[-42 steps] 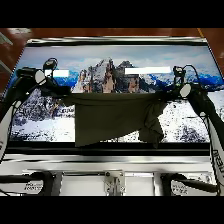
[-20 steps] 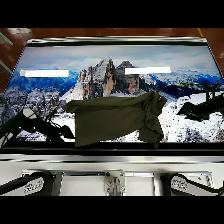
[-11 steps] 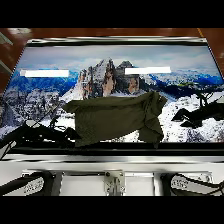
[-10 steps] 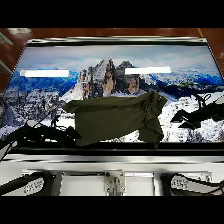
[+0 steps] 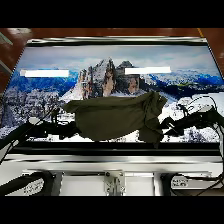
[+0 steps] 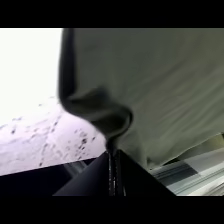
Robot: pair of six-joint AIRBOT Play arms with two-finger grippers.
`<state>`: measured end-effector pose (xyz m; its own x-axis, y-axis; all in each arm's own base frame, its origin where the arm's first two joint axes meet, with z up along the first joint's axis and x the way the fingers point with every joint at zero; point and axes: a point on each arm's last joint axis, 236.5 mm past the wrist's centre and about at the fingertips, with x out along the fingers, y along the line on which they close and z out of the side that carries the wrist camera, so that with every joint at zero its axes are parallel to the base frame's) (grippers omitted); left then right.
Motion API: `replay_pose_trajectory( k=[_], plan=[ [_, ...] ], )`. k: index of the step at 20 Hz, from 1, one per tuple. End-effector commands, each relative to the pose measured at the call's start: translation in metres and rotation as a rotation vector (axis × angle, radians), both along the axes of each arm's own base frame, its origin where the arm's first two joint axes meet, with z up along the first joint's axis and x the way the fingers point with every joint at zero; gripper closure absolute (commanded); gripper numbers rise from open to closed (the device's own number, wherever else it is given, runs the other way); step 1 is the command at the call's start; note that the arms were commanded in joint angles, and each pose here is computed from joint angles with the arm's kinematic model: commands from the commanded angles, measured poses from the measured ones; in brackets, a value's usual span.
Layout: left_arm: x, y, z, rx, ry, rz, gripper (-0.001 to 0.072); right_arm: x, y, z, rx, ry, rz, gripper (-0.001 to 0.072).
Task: Fold the shirts.
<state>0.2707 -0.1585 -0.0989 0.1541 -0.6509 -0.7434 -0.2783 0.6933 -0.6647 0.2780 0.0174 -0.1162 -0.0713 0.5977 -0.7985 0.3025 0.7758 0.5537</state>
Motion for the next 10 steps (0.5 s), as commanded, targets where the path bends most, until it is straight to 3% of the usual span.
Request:
replay_pose_trajectory(
  k=[1,2,3,7,10],
  plan=[
    [0.024,-0.002,0.026,-0.004,-0.102,-0.008,0.0668,0.015,0.02,-0.025,-0.063,-0.048,0.022,0.0266],
    [0.032,-0.002,0.035,-0.004,-0.134,-0.007,0.0669,0.019,0.025,-0.023,-0.066,-0.062,0.042,0.0549],
    [0.041,0.0,0.046,-0.002,-0.171,-0.006,0.0669,0.023,0.028,-0.018,-0.063,-0.077,0.063,0.0644],
    [0.088,0.005,0.149,0.032,-0.478,-0.093,0.0671,0.071,0.024,0.08,-0.08,-0.386,0.215,0.0644],
    [0.11,0.021,0.307,0.2,-0.888,-0.166,0.0671,0.117,0.003,0.237,-0.288,-0.801,0.224,0.0644]
  ],
)
